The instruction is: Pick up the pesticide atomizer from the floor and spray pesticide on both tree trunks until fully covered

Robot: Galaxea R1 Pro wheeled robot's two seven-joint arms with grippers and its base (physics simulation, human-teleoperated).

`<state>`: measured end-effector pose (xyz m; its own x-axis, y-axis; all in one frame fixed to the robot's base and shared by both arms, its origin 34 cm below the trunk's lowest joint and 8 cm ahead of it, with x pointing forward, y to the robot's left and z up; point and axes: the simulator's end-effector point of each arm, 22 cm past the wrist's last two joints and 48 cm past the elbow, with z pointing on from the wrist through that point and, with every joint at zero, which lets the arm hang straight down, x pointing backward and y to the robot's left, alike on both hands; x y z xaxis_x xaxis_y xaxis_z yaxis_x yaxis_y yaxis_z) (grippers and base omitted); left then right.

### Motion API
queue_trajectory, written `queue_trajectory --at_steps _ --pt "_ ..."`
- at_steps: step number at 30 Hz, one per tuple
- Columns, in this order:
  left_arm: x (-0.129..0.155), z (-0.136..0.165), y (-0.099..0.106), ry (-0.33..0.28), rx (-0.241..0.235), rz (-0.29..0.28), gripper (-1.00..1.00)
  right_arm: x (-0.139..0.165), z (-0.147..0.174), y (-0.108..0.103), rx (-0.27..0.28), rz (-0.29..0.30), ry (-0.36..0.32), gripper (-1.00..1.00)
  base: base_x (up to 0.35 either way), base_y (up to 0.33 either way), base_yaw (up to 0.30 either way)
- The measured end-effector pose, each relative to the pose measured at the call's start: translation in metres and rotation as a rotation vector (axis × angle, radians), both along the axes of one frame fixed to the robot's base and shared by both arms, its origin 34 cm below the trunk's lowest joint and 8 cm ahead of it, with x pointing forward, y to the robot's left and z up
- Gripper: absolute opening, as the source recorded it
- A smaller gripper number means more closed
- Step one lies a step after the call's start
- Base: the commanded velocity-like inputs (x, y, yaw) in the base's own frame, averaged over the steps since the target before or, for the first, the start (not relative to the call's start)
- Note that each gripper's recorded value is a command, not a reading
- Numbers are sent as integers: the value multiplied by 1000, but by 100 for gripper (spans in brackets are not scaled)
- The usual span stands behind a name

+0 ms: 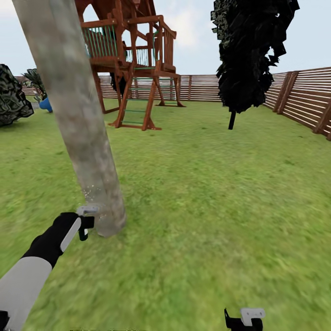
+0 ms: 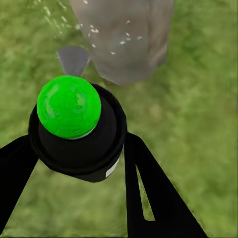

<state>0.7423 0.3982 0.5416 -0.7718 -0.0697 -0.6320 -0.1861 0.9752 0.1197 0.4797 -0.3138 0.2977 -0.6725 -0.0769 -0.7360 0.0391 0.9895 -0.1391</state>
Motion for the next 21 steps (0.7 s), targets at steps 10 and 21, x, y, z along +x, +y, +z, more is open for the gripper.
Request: queue_trajectory --at_steps 10,21 --pt "-9 -26 -18 49 -43 5 -100 0 0 0 0 0 0 100 175 -227 56" --pt "-33 -51 17 93 -6 47 -100 0 0 0 1 0 -1 100 86 -46 224"
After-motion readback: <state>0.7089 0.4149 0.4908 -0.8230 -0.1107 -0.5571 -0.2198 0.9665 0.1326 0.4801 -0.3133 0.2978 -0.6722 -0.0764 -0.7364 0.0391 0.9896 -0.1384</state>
